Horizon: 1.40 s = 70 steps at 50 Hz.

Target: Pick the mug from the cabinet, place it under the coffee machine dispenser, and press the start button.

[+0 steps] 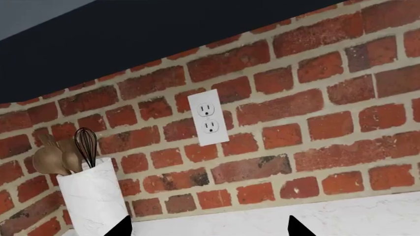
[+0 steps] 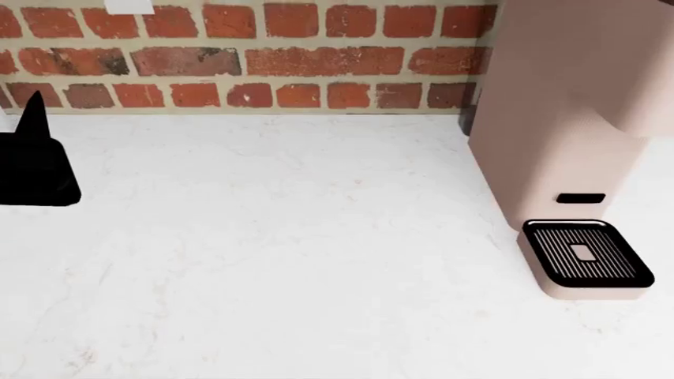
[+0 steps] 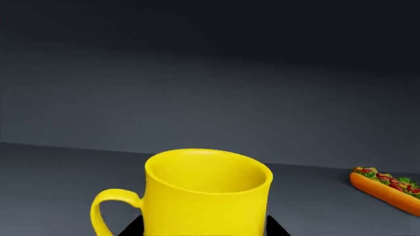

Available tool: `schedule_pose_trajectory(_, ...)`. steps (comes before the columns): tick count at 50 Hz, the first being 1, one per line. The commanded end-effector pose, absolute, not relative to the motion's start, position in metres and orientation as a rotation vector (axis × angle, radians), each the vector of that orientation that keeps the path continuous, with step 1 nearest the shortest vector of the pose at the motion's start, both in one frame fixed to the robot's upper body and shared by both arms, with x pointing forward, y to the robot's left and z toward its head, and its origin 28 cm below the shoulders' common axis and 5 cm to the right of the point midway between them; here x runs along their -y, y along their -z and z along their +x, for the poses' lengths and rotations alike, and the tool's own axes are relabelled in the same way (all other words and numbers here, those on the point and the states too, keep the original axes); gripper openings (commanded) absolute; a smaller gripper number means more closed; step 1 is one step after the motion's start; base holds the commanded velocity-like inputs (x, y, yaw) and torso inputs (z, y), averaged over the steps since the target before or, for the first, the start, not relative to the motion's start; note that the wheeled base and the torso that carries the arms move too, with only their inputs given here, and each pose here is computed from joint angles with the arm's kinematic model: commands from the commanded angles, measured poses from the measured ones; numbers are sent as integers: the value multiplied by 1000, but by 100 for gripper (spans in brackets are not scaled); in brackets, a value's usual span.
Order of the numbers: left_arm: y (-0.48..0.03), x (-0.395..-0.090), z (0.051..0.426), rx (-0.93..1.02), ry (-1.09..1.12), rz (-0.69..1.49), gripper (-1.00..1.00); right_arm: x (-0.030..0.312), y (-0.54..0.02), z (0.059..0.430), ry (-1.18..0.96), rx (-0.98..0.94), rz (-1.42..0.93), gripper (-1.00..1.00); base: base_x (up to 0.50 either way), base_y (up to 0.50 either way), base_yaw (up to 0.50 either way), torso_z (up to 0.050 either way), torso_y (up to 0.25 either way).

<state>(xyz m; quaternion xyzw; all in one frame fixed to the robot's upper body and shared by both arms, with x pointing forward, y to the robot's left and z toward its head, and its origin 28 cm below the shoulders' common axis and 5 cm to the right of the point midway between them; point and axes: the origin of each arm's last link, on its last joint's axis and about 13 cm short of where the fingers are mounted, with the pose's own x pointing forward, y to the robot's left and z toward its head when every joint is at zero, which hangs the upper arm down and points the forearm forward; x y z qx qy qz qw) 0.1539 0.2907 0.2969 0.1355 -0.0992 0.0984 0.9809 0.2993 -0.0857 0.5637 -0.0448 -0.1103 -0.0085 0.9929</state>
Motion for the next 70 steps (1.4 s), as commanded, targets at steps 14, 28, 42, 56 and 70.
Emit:
schedule_pose_trajectory(14, -296, -294, 154, 203, -204, 263, 100, 83, -569, 295, -17, 271, -143, -100, 0, 0, 0, 0, 0)
schedule_pose_trajectory(28, -298, -295, 150, 213, -209, 261, 100, 77, -589, 269, -48, 424, -191, -100, -12, 2, 0, 0, 0)
schedule_pose_trajectory(42, -297, -293, 151, 212, -202, 258, 100, 86, -589, 266, -22, 399, -195, -100, -185, 10, 0, 0, 0)
schedule_pose_trajectory(56, -295, -289, 159, 210, -188, 254, 100, 102, -571, 254, -3, 343, -221, -100, -190, 0, 0, 0, 0)
schedule_pose_trajectory(70, -296, -284, 161, 213, -169, 247, 100, 111, -544, 234, -5, 311, -239, -100, -215, 0, 0, 0, 0)
